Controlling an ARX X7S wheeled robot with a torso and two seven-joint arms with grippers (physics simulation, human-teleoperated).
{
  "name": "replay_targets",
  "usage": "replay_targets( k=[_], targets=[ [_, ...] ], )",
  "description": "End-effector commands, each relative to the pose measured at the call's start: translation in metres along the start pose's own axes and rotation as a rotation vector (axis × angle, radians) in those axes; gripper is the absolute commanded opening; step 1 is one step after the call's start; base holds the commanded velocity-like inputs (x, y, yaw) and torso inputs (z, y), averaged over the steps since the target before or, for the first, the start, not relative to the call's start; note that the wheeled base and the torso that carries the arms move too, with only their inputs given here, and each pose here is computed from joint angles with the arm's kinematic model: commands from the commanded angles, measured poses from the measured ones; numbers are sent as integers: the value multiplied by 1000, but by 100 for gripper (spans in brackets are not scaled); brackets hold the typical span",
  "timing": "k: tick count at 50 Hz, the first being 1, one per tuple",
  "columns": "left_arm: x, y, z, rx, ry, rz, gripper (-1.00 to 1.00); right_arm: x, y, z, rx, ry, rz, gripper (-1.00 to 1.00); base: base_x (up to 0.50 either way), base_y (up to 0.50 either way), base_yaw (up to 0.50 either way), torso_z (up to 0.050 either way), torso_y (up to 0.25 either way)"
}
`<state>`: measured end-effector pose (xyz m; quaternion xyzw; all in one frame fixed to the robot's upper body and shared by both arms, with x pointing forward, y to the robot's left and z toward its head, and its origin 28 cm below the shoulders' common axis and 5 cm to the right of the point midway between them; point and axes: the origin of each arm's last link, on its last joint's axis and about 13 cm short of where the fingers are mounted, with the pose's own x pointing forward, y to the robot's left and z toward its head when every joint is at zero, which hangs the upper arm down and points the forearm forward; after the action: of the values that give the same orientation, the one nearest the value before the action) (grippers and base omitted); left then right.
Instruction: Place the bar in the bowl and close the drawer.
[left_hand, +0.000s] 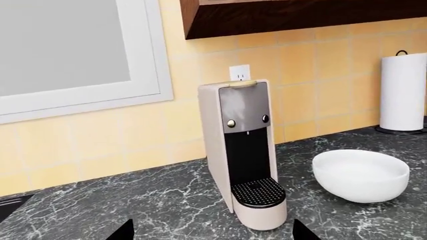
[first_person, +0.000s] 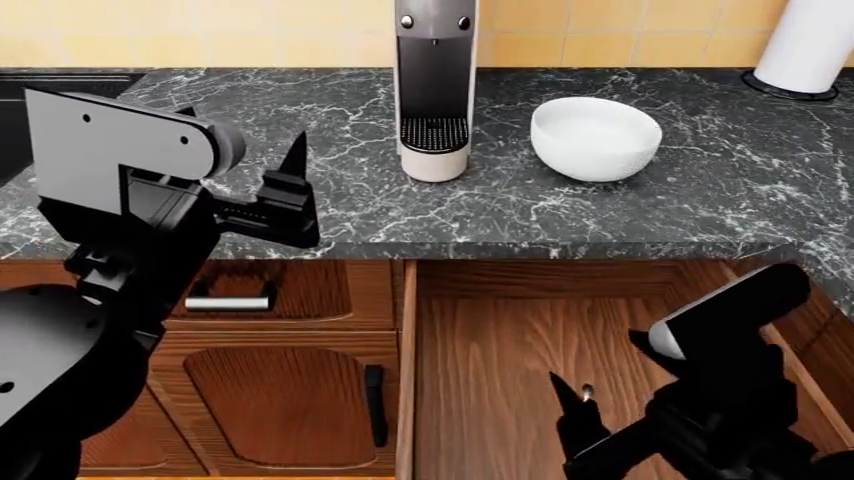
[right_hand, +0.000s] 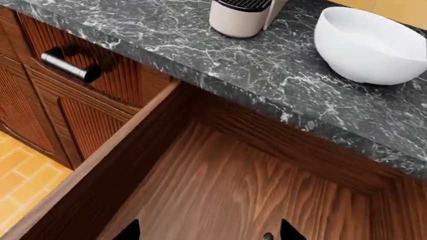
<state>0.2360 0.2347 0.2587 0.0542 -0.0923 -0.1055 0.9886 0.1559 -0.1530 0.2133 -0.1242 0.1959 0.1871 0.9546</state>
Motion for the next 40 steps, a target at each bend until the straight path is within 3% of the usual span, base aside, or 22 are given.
replay_targets(
  k=[1,17,40],
  targets=[
    [0,0,-2,-7,5,2,100,-2,9,-22,-15,128,67,100,0,0,0,0,0],
    [0,1,-9,-16,15,3,100,-2,21,-52,-7,259,128,100,0,0,0,0,0],
    [0,2,-15,-23,26,7,100,1,28,-70,20,346,155,100,0,0,0,0,0]
  ],
)
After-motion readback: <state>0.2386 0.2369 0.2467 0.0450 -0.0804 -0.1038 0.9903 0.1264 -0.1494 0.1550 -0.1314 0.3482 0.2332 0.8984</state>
